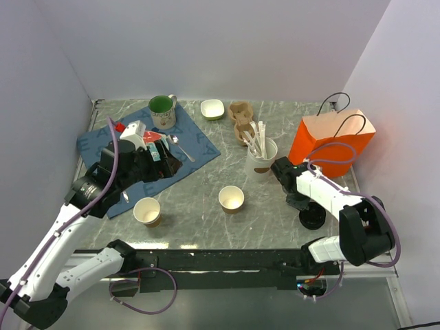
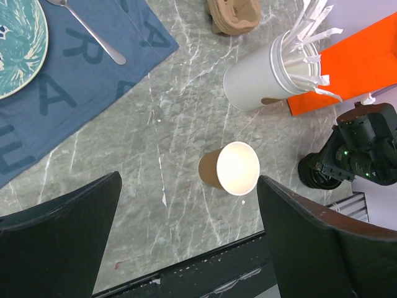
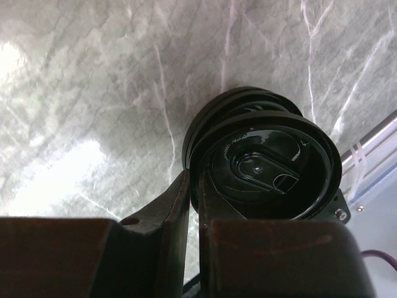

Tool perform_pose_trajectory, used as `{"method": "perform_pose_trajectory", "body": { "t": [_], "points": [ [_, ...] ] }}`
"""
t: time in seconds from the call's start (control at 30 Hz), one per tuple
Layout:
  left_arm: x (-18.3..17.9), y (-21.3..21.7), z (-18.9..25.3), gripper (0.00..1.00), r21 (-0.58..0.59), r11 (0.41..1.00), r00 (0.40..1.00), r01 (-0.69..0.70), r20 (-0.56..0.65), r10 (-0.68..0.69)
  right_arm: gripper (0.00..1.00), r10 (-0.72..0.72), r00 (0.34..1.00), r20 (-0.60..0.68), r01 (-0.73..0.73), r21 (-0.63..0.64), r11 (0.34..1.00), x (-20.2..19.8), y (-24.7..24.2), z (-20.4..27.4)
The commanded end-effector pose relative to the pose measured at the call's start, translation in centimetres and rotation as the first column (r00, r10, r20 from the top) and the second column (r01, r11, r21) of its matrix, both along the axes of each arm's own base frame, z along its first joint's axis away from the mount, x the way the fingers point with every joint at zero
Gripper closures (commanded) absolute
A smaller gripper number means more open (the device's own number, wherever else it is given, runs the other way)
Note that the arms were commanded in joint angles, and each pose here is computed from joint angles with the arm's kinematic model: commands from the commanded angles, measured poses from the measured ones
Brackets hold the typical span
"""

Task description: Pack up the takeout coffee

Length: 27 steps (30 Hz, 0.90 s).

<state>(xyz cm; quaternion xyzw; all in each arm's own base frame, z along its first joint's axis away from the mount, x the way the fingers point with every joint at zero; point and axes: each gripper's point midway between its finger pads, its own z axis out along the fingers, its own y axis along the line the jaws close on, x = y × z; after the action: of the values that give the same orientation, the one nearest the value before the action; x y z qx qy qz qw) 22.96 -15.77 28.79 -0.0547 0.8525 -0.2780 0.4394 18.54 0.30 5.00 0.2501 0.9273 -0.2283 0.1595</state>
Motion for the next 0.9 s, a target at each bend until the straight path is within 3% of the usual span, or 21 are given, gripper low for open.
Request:
{"method": "perform_pose_trajectory", "body": {
  "t": [0.0,0.37,0.67,0.8,0.87],
  "points": [
    [0.7,-0.1,1.8,0.03,-0.004,1.0,0.998,-0.006,0.056,0.006,0.92,0.011,0.999,0.047,-0.01,-0.026,1.0,1.0,0.2,2.1],
    [0.9,-0.2,2.6,0.03,-0.025,1.0,0.998,-0.013,0.064,0.015,0.91,0.047,0.997,0.069,-0.045,-0.027,0.999,0.7,0.8,4.8],
    [0.6,-0.8,3.5,0.01,-0.096,0.995,0.998,-0.007,0.068,0.014,0.9,0.164,0.971,0.172,-0.181,0.085,0.98,-0.2,4.1,8.7],
    [0.1,-1.4,5.3,0.03,-0.158,0.987,0.997,0.019,0.083,-0.005,0.89,0.275,0.915,0.294,-0.354,0.263,0.898,-0.2,8.7,11.2],
    [-0.2,-2.0,6.0,0.03,-0.177,0.983,0.996,0.052,0.085,-0.037,0.89,0.357,0.851,0.384,-0.497,0.375,0.782,-1.1,12.1,13.2]
  ]
}}
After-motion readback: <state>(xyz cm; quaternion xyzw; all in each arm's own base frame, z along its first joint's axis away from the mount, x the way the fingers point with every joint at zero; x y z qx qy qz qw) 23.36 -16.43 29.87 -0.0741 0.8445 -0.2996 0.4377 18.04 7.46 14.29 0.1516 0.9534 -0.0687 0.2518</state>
